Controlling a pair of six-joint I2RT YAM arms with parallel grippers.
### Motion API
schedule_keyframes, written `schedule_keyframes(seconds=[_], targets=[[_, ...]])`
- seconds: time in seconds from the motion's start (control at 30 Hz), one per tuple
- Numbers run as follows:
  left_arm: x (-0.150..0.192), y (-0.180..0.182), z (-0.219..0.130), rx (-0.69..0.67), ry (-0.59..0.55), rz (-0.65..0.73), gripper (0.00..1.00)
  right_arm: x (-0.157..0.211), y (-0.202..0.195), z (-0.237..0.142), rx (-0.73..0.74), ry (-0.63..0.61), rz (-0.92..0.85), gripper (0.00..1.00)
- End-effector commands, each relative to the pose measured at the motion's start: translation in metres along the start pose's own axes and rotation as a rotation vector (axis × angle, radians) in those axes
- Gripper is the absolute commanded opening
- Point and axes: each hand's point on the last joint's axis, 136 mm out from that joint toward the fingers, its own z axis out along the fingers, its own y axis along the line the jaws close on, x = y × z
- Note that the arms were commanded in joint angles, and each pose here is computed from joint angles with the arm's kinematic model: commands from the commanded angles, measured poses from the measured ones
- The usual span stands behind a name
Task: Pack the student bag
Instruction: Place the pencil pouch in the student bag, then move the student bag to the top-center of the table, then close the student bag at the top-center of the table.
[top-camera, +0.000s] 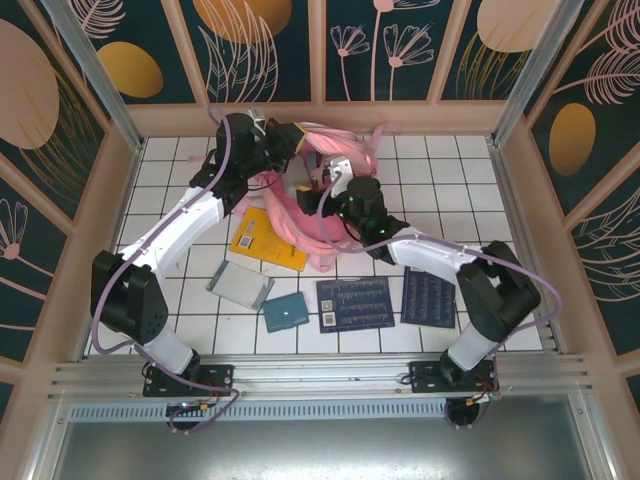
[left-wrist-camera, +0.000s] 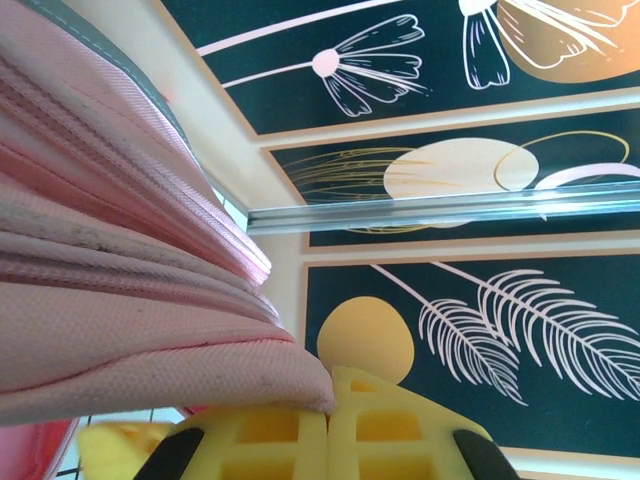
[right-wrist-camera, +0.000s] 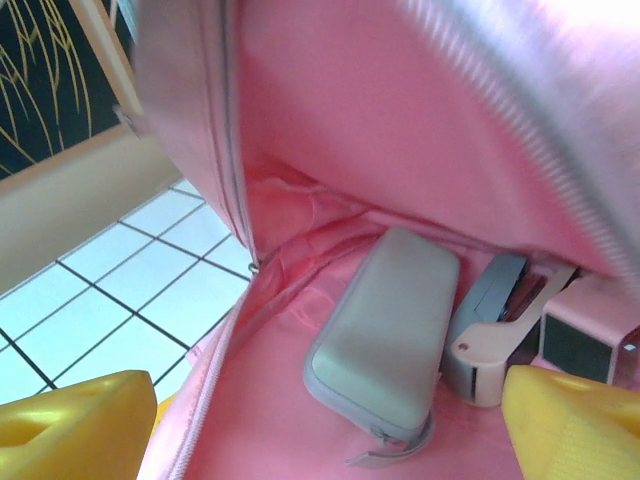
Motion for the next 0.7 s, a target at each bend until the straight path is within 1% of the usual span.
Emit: schedule_keyframes(seconds=[0.0, 0.1, 0.17, 0.27, 0.33, 0.43, 0.47, 0.5, 0.57, 0.6, 0.67], targets=[[-0.007, -0.044, -0.005, 0.125, -0.012, 0.072, 0.00, -0.031, 0.002, -0.029, 0.003, -0.087, -0.013, 0.89], [-0.008, -0.041, -0.004, 0.120, -0.014, 0.068, 0.00, -0.035, 0.008, -0.049, -0.033, -0.083, 0.027, 0.88], [-0.009, -0.041, -0.003, 0.124, -0.013, 0.067, 0.00, -0.034, 0.016, -0.062, -0.072, -0.045, 0.071, 0.85], [-0.012, -0.041, -0.002, 0.121, -0.015, 0.069, 0.00, -0.018, 0.046, -0.081, -0.224, 0.052, 0.123, 0.72], [-0.013, -0.044, -0.001, 0.126, -0.009, 0.074, 0.00, 0.005, 0.072, -0.095, -0.314, 0.145, 0.138, 0.62], [-0.014, -0.042, 0.003, 0.123, -0.012, 0.085, 0.00, 0.041, 0.096, -0.106, -0.391, 0.278, 0.183, 0.47], [-0.014, -0.039, 0.005, 0.118, -0.010, 0.080, 0.00, 0.050, 0.104, -0.108, -0.406, 0.312, 0.189, 0.44], [-0.013, -0.035, 0.009, 0.116, -0.001, 0.074, 0.00, 0.061, 0.109, -0.108, -0.409, 0.344, 0.189, 0.43], [-0.011, -0.034, 0.013, 0.125, 0.018, 0.058, 0.00, 0.082, 0.111, -0.100, -0.360, 0.405, 0.180, 0.39], [-0.011, -0.024, 0.023, 0.110, 0.029, 0.050, 0.00, 0.094, 0.108, -0.093, -0.326, 0.439, 0.173, 0.38], [-0.010, -0.022, 0.033, 0.109, 0.054, 0.086, 0.00, 0.114, 0.095, -0.078, -0.235, 0.504, 0.161, 0.33]])
